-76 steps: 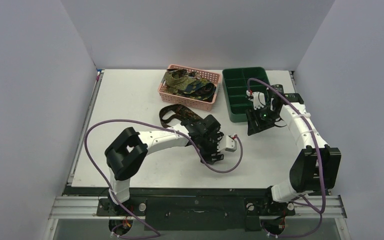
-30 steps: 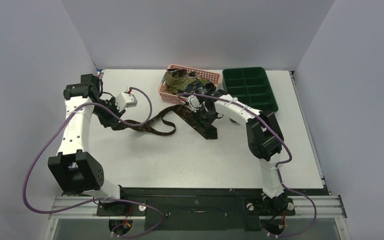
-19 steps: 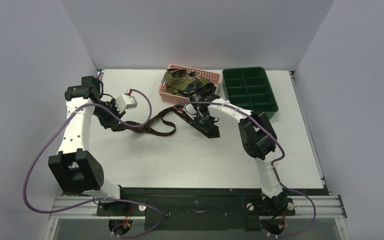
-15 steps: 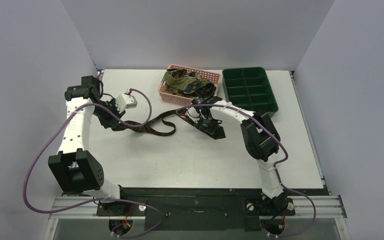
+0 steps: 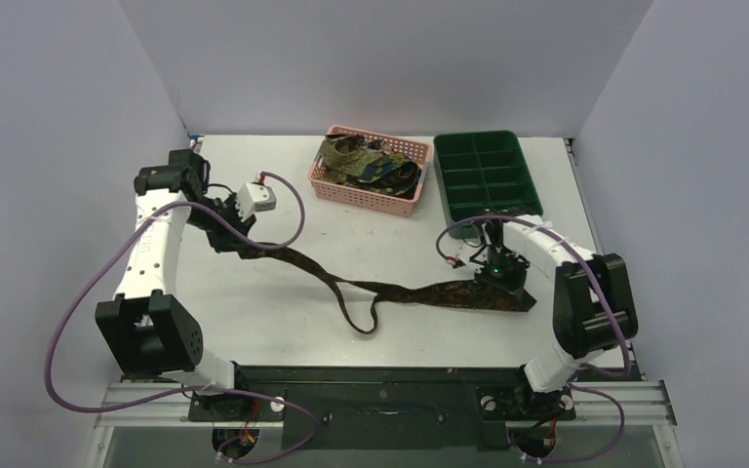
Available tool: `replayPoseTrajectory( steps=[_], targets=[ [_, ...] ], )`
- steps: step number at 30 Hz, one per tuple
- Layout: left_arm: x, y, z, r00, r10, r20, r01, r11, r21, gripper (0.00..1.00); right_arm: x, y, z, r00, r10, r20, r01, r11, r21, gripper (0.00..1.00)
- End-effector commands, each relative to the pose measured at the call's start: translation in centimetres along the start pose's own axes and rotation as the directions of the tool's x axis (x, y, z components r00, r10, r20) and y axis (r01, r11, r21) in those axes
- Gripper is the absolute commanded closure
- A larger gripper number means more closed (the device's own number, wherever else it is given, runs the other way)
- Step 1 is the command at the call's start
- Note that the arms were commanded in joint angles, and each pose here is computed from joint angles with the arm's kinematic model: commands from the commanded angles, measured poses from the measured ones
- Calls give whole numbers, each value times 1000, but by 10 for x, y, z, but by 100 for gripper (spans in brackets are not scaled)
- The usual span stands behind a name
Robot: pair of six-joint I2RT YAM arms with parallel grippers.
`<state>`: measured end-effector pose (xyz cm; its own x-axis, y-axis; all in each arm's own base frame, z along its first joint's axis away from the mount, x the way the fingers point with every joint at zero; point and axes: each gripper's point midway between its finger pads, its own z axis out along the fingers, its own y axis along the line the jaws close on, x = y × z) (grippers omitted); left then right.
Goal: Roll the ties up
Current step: Flatten out the tie at the center of the board.
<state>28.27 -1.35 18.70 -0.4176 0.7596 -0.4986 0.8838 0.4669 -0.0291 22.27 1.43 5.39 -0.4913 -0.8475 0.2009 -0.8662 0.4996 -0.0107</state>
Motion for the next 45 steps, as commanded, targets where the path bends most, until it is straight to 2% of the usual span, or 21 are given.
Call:
replayPoseTrajectory(
  steps=[1, 4, 5, 8, 10, 12, 13, 14, 15, 16, 17, 19, 23, 29, 35, 41, 44, 45],
  targets=[
    [-29, -57, 9, 997, 25, 68, -38, 981, 188, 93, 73, 9, -12, 987, -110, -121, 106, 993, -41, 100],
    [-40, -81, 32, 994, 76, 77, -94, 962, 256, 93, 105, 6, -6, 979, -126, -163, 114, 990, -83, 100],
    [-40, -85, 38, 996, 54, 69, -70, 961, 267, 93, 108, 4, -4, 978, -127, -166, 113, 990, -88, 100],
    [-38, -70, 69, 998, 26, 53, -39, 965, 261, 93, 112, -7, 1, 979, -95, -182, 80, 993, -89, 100],
    [-28, -55, 88, 1000, 18, -8, -15, 960, 278, 91, 107, -19, 4, 983, -51, -177, 40, 997, -62, 100],
    [-14, -40, 103, 995, 31, -91, -2, 954, 300, 84, 101, -30, 4, 986, -10, -168, 6, 1000, -24, 100],
    [-11, -31, 109, 993, 31, -117, 7, 951, 309, 74, 98, -34, 4, 986, 21, -163, -22, 1000, -4, 99],
    [-3, -25, 108, 989, 20, -144, 25, 953, 303, 69, 96, -39, 0, 988, 33, -154, -31, 999, 11, 90],
    [-3, -16, 109, 989, 22, -147, 23, 955, 296, 58, 97, -39, -3, 988, 41, -149, -39, 999, 18, 84],
    [2, -8, 105, 989, 8, -150, 34, 960, 277, 52, 98, -42, -7, 989, 59, -139, -56, 998, 25, 73],
    [0, -2, 102, 990, 14, -140, 23, 965, 260, 41, 102, -41, -11, 989, 73, -132, -69, 997, 29, 70],
    [-2, 2, 92, 993, 31, -114, -4, 973, 233, 34, 99, -39, -20, 992, 100, -77, -99, 995, 28, 65],
    [-28, -26, 89, 989, 145, -11, -138, 963, 232, 31, 86, -20, -34, 988, 147, 44, -145, 988, -45, 64],
    [-53, -59, 127, 940, 340, 37, -340, 917, 208, 31, 47, -5, -43, 947, 256, 195, -222, 958, -182, 64],
    [-68, -66, 165, 895, 445, 26, -440, 873, 212, 31, 24, 2, -33, 914, 353, 202, -293, 915, -276, 65],
    [-62, -64, 199, 869, 494, -26, -476, 849, 229, 32, 6, -3, -14, 917, 350, 191, -311, 928, -207, 66],
    [-58, -61, 212, 869, 492, -47, -471, 853, 226, 37, 10, 1, 5, 937, 328, 121, -306, 937, -170, 68],
    [-56, -61, 214, 872, 486, -53, -464, 857, 226, 42, 9, -1, 9, 939, 322, 116, -304, 940, -153, 69]
  ],
)
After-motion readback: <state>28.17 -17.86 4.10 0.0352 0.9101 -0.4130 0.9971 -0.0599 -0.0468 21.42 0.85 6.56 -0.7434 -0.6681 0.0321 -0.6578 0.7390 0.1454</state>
